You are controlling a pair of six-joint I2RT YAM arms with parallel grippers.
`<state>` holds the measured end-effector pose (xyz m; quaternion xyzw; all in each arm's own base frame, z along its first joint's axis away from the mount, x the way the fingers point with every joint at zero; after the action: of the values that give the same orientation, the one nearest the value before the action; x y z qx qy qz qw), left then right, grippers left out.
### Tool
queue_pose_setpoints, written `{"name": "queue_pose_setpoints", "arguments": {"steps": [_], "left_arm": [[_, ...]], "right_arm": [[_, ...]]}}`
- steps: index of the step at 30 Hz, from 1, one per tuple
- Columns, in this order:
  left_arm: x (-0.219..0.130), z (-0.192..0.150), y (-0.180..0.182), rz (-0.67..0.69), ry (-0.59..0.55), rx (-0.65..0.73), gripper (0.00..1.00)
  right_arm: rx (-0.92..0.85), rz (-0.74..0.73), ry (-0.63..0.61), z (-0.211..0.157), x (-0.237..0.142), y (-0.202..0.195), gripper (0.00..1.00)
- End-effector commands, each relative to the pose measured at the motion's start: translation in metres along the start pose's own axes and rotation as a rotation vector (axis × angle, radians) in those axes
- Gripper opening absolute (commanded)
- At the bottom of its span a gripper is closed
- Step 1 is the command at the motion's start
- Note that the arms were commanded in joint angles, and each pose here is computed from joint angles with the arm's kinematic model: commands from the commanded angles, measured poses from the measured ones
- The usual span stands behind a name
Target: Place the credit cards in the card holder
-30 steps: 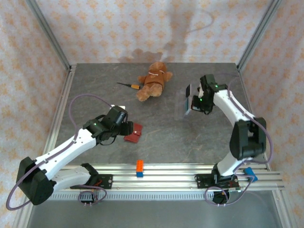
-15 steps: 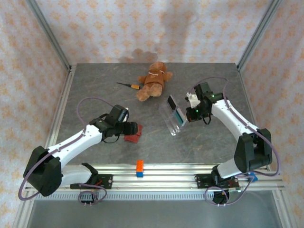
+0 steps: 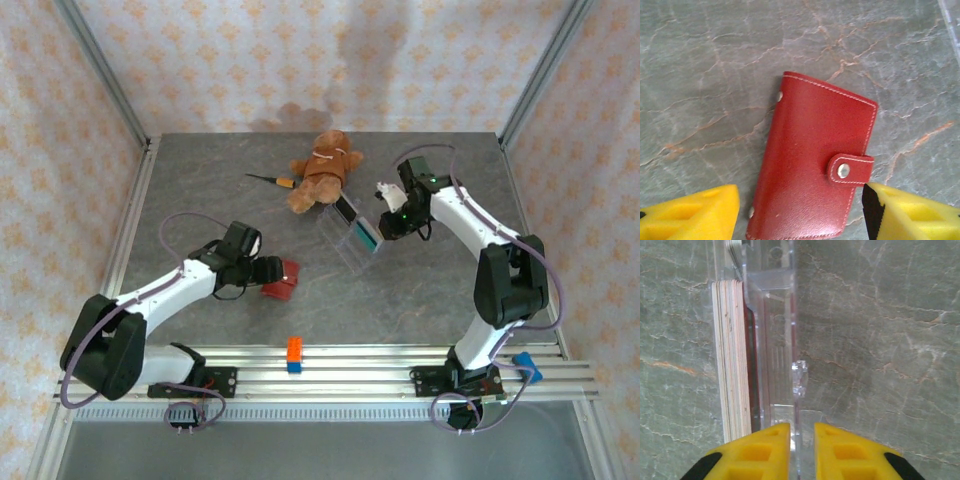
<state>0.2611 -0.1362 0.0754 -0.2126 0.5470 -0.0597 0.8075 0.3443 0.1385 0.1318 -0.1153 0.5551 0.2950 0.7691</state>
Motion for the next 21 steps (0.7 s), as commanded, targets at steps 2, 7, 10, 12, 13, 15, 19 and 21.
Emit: {"name": "queue_pose_setpoints", "arguments": {"steps": [2,7,10,12,13,15,19,21], "left_arm": [[0.012,-0.001,-0.011,-0.089,0.016,0.01,0.67],[0.022,-0.004,-0.005,-0.05,0.046,0.009,0.63],[0.024,-0.003,0.0,-0.017,0.055,0.015,0.52],[0.026,-0.005,0.001,0.0,0.073,0.015,0.48],[0.027,-0.005,0.003,0.005,0.075,0.014,0.47],[0.03,-0.008,0.006,0.01,0.073,0.015,0.4],[0.024,-0.008,0.018,0.095,0.076,0.023,0.57],[0.017,-0.006,0.018,0.093,0.054,0.026,0.6]], "right_arm": [[0.092,-0.204,-0.11,0.012,-0.044,-0.026,0.23],[0.242,-0.278,-0.281,0.012,-0.086,-0.026,0.28],[0.313,-0.207,-0.377,0.007,-0.101,-0.009,0.28],[0.341,-0.13,-0.421,0.004,-0.104,0.004,0.28],[0.352,-0.086,-0.437,0.002,-0.105,0.012,0.28],[0.37,-0.009,-0.448,-0.002,-0.104,0.025,0.28],[0.389,0.034,-0.415,-0.015,-0.1,0.04,0.29],[0.409,0.039,-0.412,-0.019,-0.1,0.044,0.3]]}}
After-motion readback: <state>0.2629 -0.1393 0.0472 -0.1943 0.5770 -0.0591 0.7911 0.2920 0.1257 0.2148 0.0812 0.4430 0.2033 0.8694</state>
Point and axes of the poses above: each hand's point on the last joint's axis, 136 mm out from that joint toward the fingers, its own x axis out along the fingers, its own y axis along the line the jaws close on, z = x × y, the point moved 2 cm from there along -x, back along the fingers, and after that the axes turned 5 degrees about -x, right-handed, at the moved point
